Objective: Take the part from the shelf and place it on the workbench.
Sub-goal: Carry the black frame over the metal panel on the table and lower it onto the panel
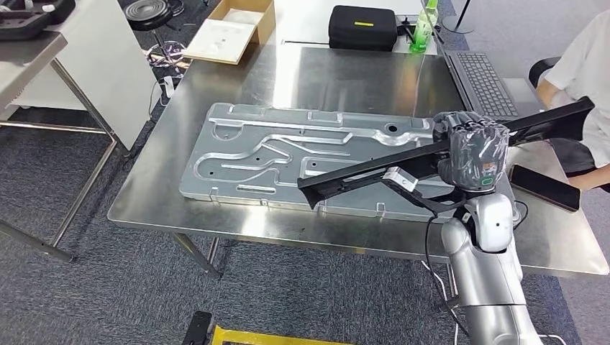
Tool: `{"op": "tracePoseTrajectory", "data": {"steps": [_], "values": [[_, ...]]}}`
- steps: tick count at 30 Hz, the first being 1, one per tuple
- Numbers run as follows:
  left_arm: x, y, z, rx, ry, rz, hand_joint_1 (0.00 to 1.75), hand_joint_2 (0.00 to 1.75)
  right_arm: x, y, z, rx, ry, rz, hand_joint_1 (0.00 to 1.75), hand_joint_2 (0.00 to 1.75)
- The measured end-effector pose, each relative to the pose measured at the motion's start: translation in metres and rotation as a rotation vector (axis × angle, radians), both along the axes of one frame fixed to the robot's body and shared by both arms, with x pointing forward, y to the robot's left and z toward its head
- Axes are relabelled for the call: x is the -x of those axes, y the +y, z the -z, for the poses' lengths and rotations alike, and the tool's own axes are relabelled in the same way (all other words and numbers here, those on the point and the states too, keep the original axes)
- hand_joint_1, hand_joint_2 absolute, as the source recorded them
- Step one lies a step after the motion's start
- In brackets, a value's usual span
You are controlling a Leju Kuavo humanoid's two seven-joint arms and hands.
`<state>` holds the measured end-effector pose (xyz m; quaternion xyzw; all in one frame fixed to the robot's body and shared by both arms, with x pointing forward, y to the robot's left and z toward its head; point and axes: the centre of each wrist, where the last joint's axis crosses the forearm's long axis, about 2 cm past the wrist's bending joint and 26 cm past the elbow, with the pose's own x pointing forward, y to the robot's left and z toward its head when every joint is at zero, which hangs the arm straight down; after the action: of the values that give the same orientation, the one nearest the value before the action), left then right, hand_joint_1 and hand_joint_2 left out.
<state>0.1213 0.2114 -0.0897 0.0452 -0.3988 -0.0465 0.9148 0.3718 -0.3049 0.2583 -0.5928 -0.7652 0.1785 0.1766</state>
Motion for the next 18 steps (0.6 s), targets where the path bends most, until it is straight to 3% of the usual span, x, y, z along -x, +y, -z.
{"op": "tracePoseTrajectory", "data": {"steps": [18], "values": [[-0.003,-0.001,-0.001,0.009,-0.014,0.017,0.0,1.75,0.0,-0.012,0.009,0.037,0.037,0.024,1.75,1.75]]}}
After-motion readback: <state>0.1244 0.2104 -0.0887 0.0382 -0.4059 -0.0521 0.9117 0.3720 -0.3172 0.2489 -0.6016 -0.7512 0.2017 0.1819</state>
